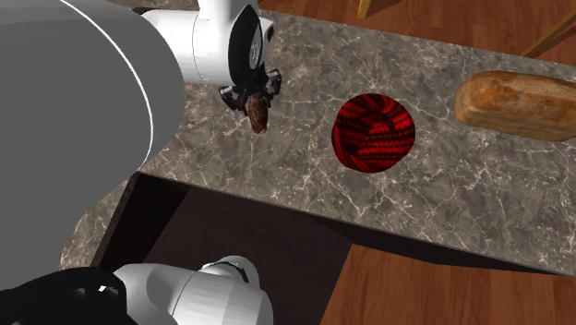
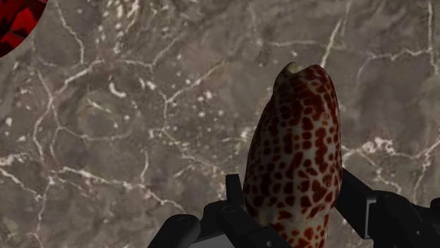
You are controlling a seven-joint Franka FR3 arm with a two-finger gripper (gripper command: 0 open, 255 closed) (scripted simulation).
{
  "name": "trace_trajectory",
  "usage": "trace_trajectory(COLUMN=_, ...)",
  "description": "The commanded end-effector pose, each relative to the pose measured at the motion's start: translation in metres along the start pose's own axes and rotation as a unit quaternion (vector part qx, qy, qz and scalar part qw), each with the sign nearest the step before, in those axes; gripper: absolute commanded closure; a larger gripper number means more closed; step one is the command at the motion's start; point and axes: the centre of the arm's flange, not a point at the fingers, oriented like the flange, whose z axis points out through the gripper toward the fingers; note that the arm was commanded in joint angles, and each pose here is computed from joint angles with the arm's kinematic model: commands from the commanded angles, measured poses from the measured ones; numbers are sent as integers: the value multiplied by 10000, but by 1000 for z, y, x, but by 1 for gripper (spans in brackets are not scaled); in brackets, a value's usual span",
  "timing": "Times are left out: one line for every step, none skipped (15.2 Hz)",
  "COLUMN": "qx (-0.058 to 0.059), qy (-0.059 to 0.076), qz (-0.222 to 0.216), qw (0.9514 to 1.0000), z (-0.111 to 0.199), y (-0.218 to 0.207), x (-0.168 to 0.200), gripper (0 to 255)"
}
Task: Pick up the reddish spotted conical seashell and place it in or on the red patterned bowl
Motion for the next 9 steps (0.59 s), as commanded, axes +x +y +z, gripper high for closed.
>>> trace_trajectory(qx=1, qy=-1, qz=0, qw=10000, z=-11, y=-1, x=-1, gripper=255)
trace_trajectory(qx=1, qy=-1, qz=0, qw=10000, z=-16, y=-1, x=-1, gripper=255)
trace_trajectory(qx=1, qy=-1, qz=0, qw=10000, z=-21, y=-1, x=-1, gripper=255)
trace_trajectory(qx=1, qy=-1, qz=0, qw=10000, z=-27, y=-1, x=-2, gripper=255)
trace_trajectory(qx=1, qy=-1, qz=0, qw=10000, z=-32, y=0, x=-2, gripper=255)
trace_trajectory(qx=1, qy=-1, qz=0, qw=10000, z=-37, y=0, x=-3, gripper=255)
trace_trajectory(qx=1, qy=-1, qz=0, qw=10000, z=-43, y=0, x=-3, gripper=255)
trace_trajectory(qx=1, qy=-1, qz=0, qw=10000, z=-48, y=0, x=-3, gripper=255)
trace_trajectory(qx=1, qy=-1, qz=0, qw=10000, z=-53, y=0, x=-4, gripper=255)
